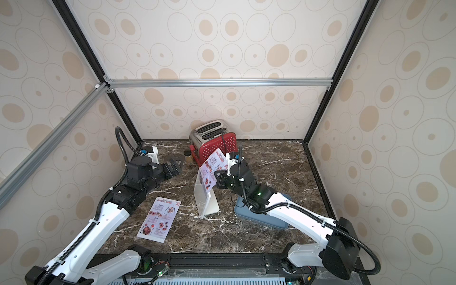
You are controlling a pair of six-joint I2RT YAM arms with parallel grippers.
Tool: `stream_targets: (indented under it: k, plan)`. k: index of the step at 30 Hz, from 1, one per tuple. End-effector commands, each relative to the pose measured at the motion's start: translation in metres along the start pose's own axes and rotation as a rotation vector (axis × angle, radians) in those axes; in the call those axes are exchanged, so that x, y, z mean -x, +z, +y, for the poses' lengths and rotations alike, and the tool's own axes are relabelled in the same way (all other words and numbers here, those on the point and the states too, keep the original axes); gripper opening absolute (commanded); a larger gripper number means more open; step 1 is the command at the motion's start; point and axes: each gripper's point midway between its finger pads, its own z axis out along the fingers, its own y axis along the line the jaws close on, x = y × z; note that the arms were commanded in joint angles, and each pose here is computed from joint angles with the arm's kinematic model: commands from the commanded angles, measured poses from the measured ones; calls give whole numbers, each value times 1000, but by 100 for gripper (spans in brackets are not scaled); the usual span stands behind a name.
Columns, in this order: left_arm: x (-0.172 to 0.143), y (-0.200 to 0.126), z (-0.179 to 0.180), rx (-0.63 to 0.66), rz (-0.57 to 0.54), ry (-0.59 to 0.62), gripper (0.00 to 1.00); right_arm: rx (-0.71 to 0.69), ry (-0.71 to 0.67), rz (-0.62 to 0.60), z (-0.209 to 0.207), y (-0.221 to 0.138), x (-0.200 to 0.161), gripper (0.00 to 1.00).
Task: Replace the menus in the menu holders
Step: Insert the menu into the menu holder.
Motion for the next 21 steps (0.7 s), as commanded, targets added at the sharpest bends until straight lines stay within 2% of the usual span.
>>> stream_targets:
  k: [1, 8, 10, 12, 14, 21]
  plan:
    - [6, -6, -4, -11, -13, 7, 99, 10, -21, -29, 6, -4, 0, 10]
    - [7, -7, -5, -12, -16, 4, 99, 6, -40, -7, 7, -4, -10, 14]
    - [6, -6, -4, -10, -14, 2, 99, -3, -39, 2, 5, -4, -12, 21]
    - [8, -7, -5, -12, -19, 2, 99, -11, -38, -3, 5, -5, -9, 35]
    - [7, -8, -4, -11, -19, 2, 99, -14, -42, -4, 6, -8, -4, 43]
    - [8, -9, -4, -8, -21, 3, 99, -16, 7, -8, 2, -6, 19, 46]
